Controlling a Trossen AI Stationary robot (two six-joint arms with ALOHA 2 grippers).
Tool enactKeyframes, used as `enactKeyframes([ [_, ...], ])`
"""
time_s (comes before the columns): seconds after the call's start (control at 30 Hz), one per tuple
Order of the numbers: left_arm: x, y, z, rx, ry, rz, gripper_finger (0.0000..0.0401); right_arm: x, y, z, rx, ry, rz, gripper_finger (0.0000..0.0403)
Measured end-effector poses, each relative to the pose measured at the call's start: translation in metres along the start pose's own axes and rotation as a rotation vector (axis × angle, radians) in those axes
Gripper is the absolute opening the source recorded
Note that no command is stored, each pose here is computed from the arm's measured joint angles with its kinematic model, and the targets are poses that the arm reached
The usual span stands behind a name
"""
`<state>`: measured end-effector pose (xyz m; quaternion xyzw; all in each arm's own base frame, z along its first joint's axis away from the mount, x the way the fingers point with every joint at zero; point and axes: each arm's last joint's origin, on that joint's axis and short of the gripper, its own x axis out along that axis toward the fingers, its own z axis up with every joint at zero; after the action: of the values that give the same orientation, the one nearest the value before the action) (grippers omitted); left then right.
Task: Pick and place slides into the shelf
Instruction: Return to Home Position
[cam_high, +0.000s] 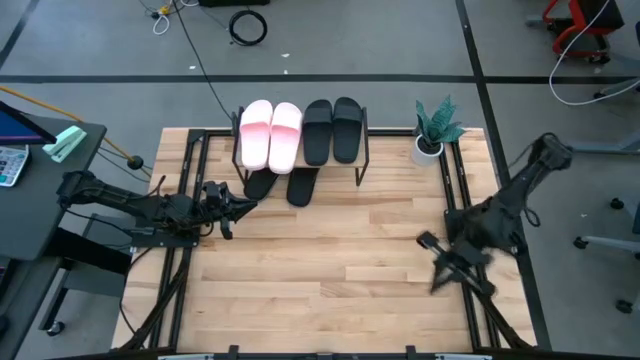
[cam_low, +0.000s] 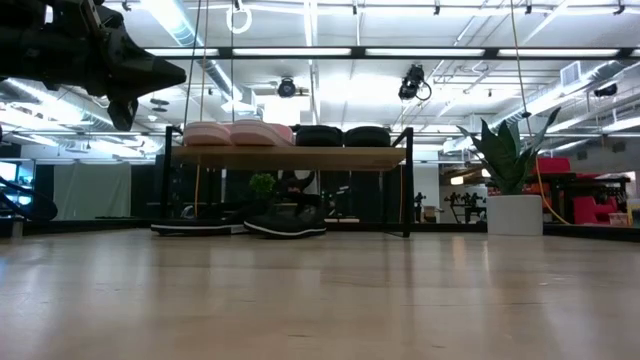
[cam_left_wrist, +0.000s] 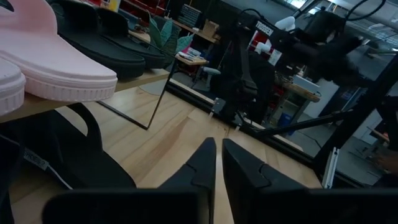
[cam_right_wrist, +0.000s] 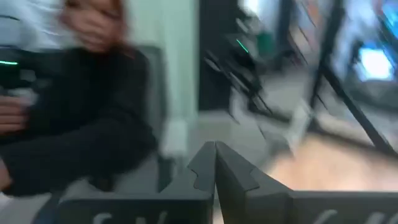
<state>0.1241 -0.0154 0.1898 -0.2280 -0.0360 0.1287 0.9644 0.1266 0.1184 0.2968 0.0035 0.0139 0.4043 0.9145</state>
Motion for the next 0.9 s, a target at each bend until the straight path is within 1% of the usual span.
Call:
enactKeyframes([
  [0.03,0.0,0.0,0.0,0.0,0.0,0.0,0.0034,-0.001,-0.006,-0.004,0.032,0.037,-0.044,0.0015],
  [0.1,0.0,0.0,0.0,0.0,0.0,0.0,0.0036,-0.004,-0.02,-0.012,0.112,0.114,-0.181,0.0015],
  [0.13,0.0,0.0,0.0,0.0,0.0,0.0,0.0036,-0.006,-0.026,-0.015,0.126,0.138,-0.24,0.0014],
  [0.27,0.0,0.0,0.0,0.0,0.0,0.0,0.0031,-0.017,-0.043,-0.017,0.075,0.177,-0.334,0.0014],
  [0.33,0.0,0.0,0.0,0.0,0.0,0.0,0.0027,-0.026,-0.052,-0.014,0.05,0.158,-0.399,0.0015],
  [0.43,0.0,0.0,0.0,0.0,0.0,0.0,0.0023,-0.041,-0.063,-0.008,0.044,0.114,-0.493,0.0016],
  [0.53,0.0,0.0,0.0,0.0,0.0,0.0,0.0021,-0.052,-0.07,-0.005,0.073,0.084,-0.543,0.0015],
  [0.6,0.0,0.0,0.0,0.0,0.0,0.0,0.0022,-0.054,-0.073,-0.006,0.071,0.082,-0.553,0.0015],
  [0.7,0.0,0.0,0.0,0.0,0.0,0.0,0.0026,-0.052,-0.079,-0.021,0.054,0.087,-0.538,0.0014],
  [0.8,0.0,0.0,0.0,0.0,0.0,0.0,0.0032,-0.053,-0.085,-0.044,0.083,0.08,-0.57,0.0014],
  [0.9,0.0,0.0,0.0,0.0,0.0,0.0,0.0035,-0.058,-0.087,-0.057,0.091,0.032,-0.551,0.0014],
])
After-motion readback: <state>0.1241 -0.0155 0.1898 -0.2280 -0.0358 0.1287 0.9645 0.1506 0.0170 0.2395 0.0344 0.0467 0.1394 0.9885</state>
